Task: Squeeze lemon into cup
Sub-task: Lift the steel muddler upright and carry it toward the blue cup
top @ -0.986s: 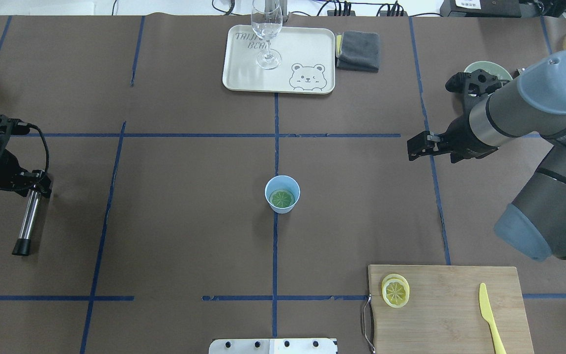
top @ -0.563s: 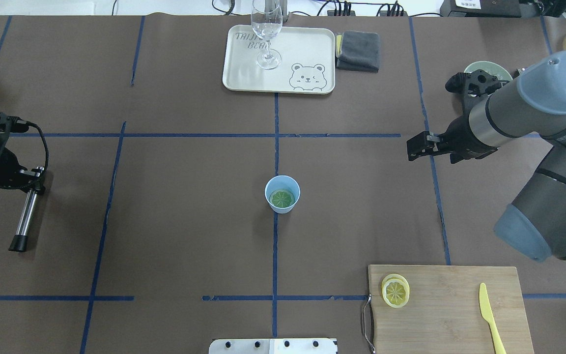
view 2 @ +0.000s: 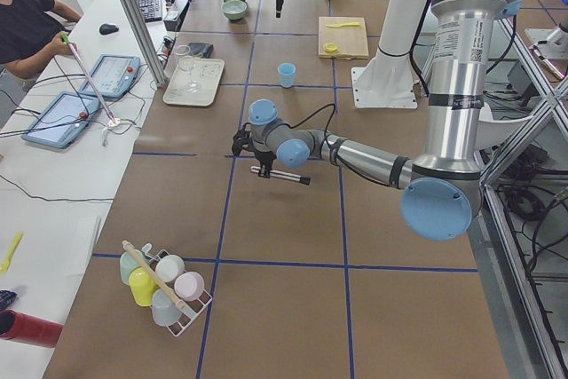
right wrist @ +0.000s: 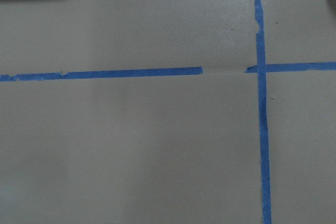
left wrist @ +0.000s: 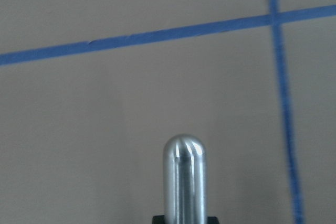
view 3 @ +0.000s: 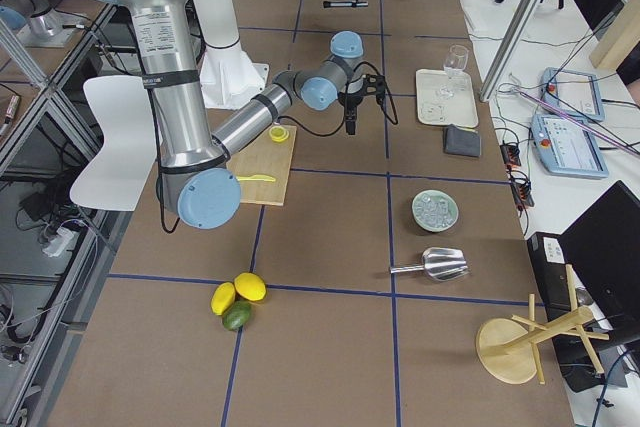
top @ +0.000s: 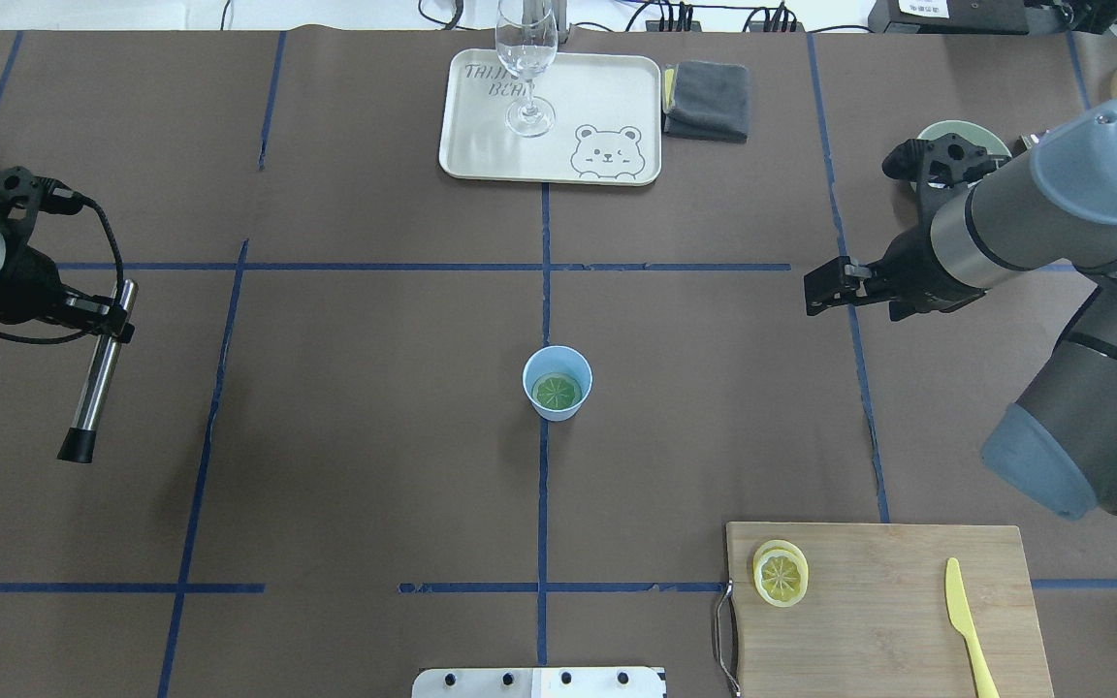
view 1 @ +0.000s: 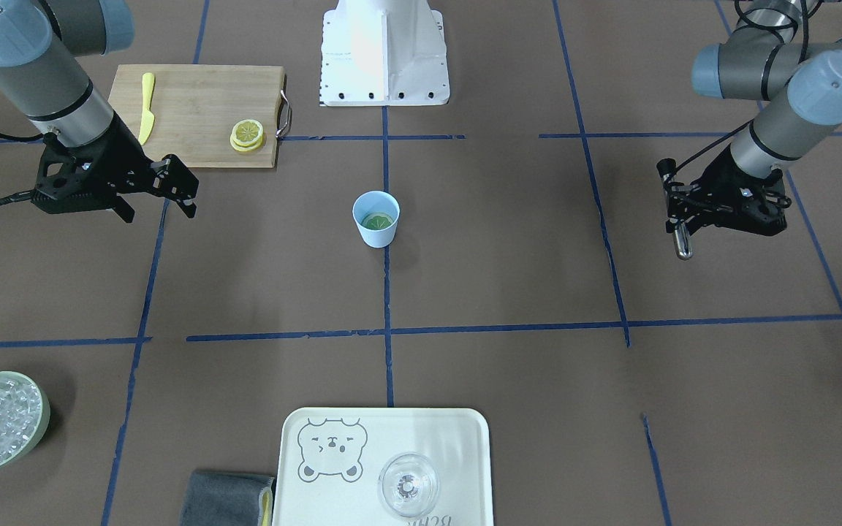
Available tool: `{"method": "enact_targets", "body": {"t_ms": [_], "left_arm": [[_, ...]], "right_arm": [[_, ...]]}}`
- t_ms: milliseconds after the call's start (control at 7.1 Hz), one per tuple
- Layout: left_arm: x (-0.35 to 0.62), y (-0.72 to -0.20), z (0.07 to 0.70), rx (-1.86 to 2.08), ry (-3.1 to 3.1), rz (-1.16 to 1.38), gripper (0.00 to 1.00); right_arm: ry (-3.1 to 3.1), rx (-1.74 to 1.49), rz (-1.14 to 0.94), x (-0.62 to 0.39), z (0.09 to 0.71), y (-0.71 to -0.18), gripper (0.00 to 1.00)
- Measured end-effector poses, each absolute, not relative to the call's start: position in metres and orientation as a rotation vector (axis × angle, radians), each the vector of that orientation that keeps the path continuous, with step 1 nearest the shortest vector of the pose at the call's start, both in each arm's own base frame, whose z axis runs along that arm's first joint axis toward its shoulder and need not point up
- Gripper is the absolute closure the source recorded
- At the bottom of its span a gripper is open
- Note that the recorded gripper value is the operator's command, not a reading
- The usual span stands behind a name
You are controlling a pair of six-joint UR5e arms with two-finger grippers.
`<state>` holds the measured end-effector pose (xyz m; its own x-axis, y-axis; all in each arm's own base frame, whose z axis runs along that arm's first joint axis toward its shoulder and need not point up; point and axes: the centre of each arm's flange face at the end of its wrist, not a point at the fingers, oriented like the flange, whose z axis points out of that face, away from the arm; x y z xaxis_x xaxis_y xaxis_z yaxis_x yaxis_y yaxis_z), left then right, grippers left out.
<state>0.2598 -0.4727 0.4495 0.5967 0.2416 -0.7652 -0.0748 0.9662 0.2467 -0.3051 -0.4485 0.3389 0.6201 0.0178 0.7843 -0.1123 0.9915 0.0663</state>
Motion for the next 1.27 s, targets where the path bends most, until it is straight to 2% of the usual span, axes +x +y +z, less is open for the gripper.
{"method": "enact_targets", "body": {"t_ms": [704,986,1267], "left_arm": [[0.313,-0.463,0.223,0.584,1.152,0.387,1.0],[0.326,-0.452,0.173,0.837,1.203,0.37,1.0],[0.365,-0.426,0.148,1.09,1.188,0.224,1.0]], "right_arm": [[-0.915,0.098,0.077,-0.251,0.356,-0.449,0.0],[-0.894,0.114,0.041,-0.223,0.378,-0.455,0.0],[-0.874,0.119,0.02,-0.204,0.397,-0.457,0.0]]}}
